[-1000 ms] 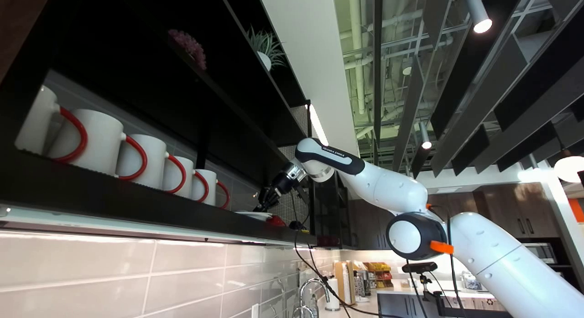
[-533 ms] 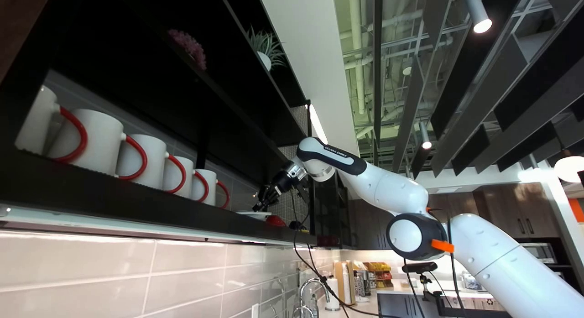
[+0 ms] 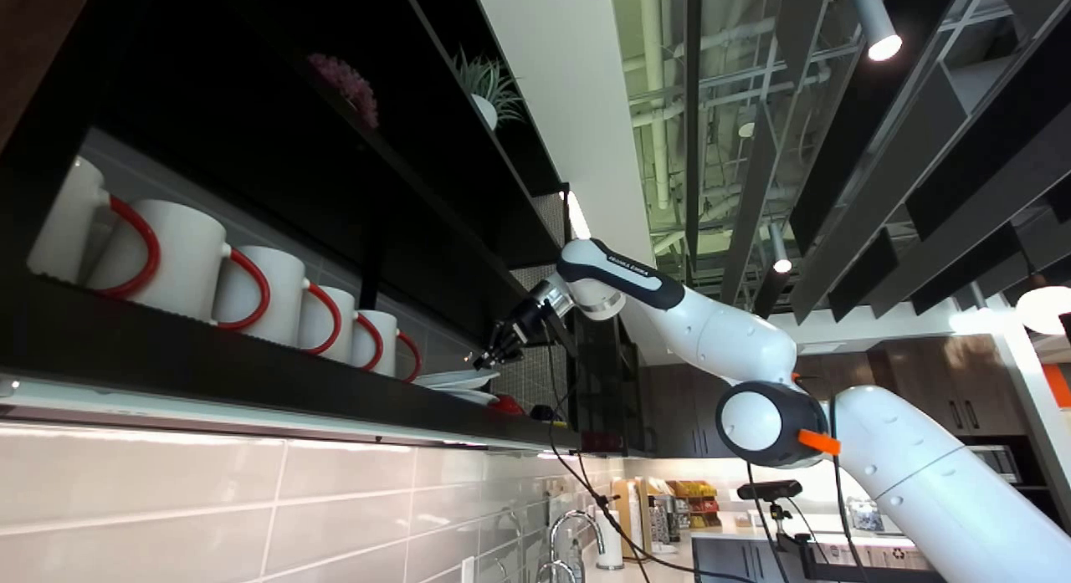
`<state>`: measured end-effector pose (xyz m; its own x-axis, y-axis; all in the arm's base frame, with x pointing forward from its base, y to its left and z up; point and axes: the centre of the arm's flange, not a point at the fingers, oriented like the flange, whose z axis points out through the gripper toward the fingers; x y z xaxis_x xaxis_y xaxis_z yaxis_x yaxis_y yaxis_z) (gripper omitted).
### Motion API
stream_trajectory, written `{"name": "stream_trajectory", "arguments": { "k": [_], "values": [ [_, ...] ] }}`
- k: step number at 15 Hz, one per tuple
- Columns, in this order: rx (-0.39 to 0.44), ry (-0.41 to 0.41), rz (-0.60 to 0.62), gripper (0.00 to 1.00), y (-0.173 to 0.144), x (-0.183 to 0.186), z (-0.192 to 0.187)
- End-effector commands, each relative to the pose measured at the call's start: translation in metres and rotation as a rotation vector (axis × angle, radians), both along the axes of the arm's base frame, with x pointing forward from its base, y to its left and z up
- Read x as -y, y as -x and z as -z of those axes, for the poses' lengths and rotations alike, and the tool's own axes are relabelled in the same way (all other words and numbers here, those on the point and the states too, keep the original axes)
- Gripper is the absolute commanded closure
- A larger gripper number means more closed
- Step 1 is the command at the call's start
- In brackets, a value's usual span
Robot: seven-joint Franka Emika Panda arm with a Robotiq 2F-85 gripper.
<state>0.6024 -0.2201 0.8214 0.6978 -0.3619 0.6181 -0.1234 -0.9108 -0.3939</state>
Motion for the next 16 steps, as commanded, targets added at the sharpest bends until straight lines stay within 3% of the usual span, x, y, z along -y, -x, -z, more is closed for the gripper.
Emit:
{"name": "stream_trajectory", "arguments": {
  "k": [1, 10, 14, 16],
  "values": [
    [-0.004, -0.066, 0.07, 1.0, 0.03, 0.003, -0.025],
    [0.003, -0.243, 0.153, 1.0, 0.087, 0.009, -0.054],
    [0.075, -0.33, 0.181, 1.0, 0.111, 0.008, -0.069],
    [0.064, -0.377, 0.215, 1.0, 0.124, 0.008, -0.078]
  ]
}}
